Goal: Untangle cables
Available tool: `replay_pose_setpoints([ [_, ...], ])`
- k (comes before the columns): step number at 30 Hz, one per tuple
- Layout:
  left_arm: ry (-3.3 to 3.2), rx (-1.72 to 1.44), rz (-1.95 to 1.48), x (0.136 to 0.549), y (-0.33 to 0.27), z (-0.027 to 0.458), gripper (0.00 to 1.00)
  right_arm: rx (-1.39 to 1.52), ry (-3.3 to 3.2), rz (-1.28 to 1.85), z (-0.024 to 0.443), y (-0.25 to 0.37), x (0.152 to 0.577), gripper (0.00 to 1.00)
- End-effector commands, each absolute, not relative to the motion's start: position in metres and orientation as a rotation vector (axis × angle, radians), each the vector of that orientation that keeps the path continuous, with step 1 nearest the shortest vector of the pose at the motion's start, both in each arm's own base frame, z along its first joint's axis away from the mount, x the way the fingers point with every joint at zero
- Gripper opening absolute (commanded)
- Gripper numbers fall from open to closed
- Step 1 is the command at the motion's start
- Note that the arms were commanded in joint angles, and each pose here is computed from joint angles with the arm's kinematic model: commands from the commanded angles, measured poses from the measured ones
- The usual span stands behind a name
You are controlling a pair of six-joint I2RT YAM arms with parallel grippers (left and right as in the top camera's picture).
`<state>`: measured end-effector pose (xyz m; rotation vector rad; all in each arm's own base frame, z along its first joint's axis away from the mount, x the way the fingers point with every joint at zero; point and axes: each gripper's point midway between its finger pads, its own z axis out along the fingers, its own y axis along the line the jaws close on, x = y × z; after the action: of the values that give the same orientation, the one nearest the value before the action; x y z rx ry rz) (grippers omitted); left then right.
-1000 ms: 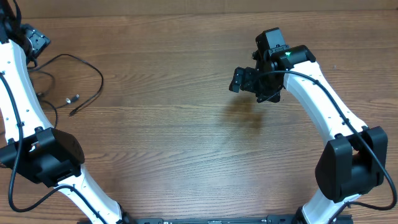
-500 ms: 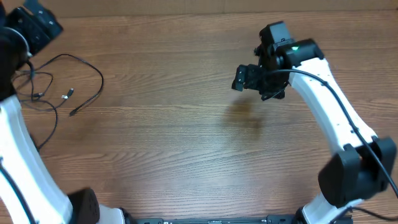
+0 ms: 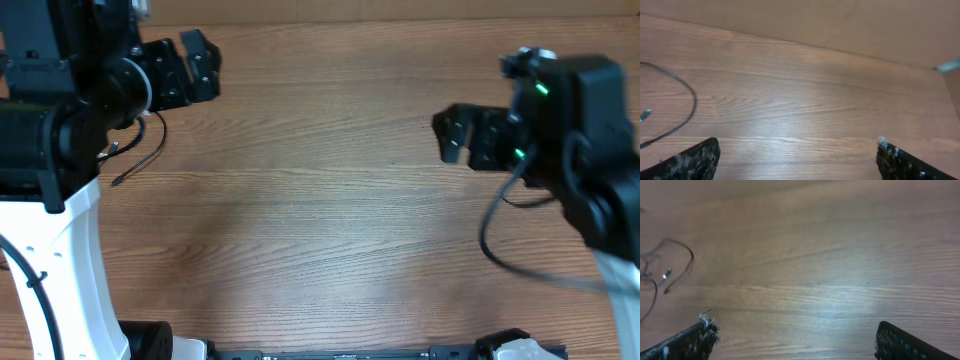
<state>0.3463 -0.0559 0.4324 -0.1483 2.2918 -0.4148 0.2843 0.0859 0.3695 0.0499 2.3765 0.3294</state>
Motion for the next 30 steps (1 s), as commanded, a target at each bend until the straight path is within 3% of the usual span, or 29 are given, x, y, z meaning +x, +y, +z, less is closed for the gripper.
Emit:
replay_pose_setpoints([
  [1,2.296,-0.104,-0.428,0.346,-0.062,0.432,1.0,0.064,2.257,0.298,0.401,0.071,0.264,1.0],
  [7,2.291,-0.135,-0.363,0.35,-0.052,0.431,1.0,0.063,2.196,0.315,0.416,0.066,0.246,1.0],
  [24,2.292,-0.135,-0.362,0.35,-0.052,0.43,0.99,0.075,2.306,0.295,0.391,0.072,0.264,1.0],
  [30,2.292,-0.135,-0.363,0.35,-0.052,0.43,1.0,0.087,2.184,0.371,0.406,0.077,0.265,1.0],
])
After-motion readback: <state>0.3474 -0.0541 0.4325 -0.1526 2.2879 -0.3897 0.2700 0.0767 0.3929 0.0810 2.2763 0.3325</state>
